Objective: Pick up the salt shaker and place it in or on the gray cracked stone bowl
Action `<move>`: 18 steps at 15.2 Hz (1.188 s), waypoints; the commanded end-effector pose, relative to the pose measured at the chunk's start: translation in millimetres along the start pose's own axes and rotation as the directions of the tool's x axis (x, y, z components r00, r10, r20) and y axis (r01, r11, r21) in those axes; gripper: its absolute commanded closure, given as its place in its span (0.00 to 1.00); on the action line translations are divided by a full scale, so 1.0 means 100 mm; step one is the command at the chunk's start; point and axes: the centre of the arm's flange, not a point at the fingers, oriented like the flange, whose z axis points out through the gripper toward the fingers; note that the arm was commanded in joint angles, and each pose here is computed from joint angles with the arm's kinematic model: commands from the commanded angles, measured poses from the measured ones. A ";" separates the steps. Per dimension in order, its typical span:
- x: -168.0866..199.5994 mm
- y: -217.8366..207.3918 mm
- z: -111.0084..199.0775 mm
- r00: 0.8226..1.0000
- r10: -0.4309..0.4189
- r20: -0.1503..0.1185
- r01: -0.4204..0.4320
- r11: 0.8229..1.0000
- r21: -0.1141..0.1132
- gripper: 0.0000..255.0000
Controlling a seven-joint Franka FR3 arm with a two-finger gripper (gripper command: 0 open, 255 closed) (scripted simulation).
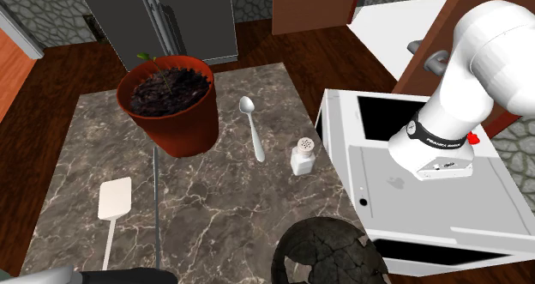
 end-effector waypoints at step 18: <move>-0.43 -0.97 1.98 0.996 0.004 -0.089 0.000 0.999 0.035 0.00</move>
